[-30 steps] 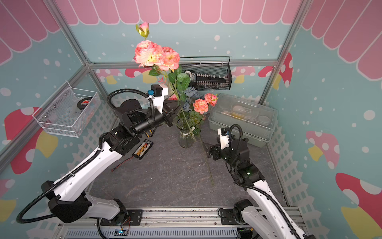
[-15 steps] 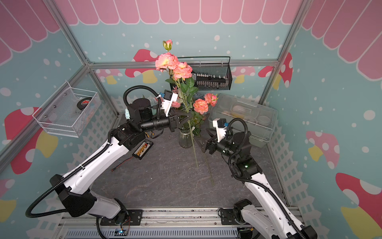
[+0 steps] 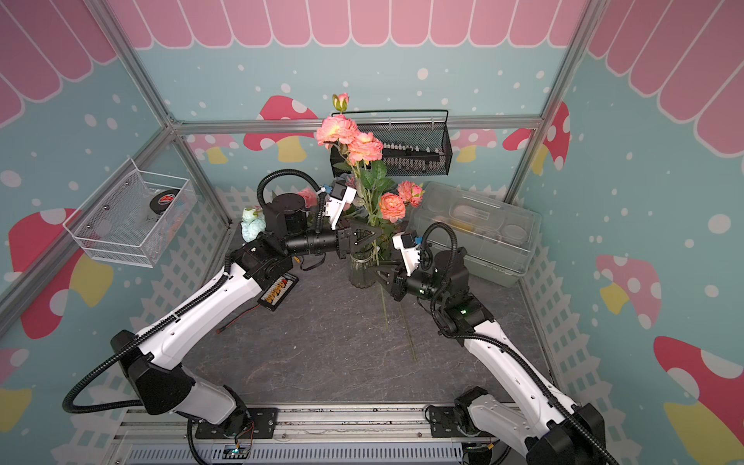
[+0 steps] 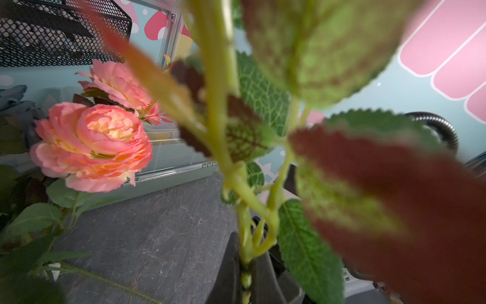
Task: Pick out pink flowers from the vase
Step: Place the flower at the center of the board.
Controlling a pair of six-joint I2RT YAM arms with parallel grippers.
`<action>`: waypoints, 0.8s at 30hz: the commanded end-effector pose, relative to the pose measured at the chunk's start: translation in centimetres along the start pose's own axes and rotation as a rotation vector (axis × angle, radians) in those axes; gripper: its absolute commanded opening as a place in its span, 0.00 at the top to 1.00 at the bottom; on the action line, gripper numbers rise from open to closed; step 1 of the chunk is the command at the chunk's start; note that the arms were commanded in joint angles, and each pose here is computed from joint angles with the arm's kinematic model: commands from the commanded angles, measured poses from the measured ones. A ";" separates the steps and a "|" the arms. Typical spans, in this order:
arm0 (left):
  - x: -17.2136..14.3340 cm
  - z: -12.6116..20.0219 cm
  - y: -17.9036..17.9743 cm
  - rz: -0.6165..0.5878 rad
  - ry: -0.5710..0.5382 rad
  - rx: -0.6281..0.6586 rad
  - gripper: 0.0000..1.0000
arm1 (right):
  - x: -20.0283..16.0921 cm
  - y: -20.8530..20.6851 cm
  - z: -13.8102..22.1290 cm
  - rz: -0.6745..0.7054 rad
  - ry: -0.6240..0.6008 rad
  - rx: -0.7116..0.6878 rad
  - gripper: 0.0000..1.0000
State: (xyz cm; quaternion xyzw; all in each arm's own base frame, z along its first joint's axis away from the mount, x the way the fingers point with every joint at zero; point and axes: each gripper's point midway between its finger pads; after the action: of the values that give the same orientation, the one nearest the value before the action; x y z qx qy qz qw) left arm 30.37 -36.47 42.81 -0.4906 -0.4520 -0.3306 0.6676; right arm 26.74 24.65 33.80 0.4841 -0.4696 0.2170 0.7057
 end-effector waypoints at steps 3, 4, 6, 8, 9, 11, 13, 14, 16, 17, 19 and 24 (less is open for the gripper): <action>-0.7 -0.1 0.0 0.015 0.016 -0.012 0.89 | 1.2 -0.1 0.3 0.022 -0.024 -0.035 1.00; -0.8 -0.1 0.1 0.017 0.018 -0.009 0.85 | 1.2 -0.1 0.3 0.025 -0.027 -0.040 1.00; -1.1 -0.2 0.4 0.019 0.025 -0.003 0.75 | 1.3 -0.3 0.4 0.031 -0.030 -0.055 1.00; -1.4 -0.4 0.6 0.020 0.035 0.004 0.32 | 1.7 -0.5 0.7 0.046 -0.044 -0.084 1.00; -1.6 -0.4 0.8 0.019 0.041 0.009 0.07 | 2.0 -0.6 1.0 0.061 -0.055 -0.105 1.00; -1.9 -0.1 1.4 0.011 0.040 0.050 0.01 | 2.8 -1.3 2.0 0.097 -0.090 -0.184 1.00; -2.3 0.2 2.1 -0.005 0.038 0.098 0.01 | 3.7 -2.0 3.3 0.136 -0.132 -0.280 1.00; -2.5 0.4 2.7 -0.015 0.036 0.132 0.01 | 4.3 -2.6 4.2 0.153 -0.158 -0.344 1.00; -3.0 0.8 3.7 -0.039 0.034 0.195 0.01 | 5.3 -4.1 6.1 0.163 -0.208 -0.485 1.00; -3.3 1.0 4.3 -0.059 0.033 0.226 0.01 | 5.8 -5.1 7.2 0.153 -0.229 -0.576 1.00; -3.7 1.3 5.3 -0.090 0.024 0.283 0.01 | 6.4 -6.0 8.7 0.165 -0.261 -0.671 1.00; -4.4 1.7 6.1 -0.178 -0.022 0.339 0.01 | 6.4 -9.2 11.0 0.119 -0.241 -0.903 1.00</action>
State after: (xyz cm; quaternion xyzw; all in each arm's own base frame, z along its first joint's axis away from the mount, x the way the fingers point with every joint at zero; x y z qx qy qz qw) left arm 33.34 -33.77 34.78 -0.3655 -0.4899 -0.2997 0.7326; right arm 30.54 13.28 37.51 0.2146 -0.6315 0.0293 0.7446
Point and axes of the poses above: each gripper's point midway between its finger pads, its own z axis back along the fingers, its own y axis along the line the jaws close on, x = y × z, and after that the axes turned 6 degrees about -z, right-handed
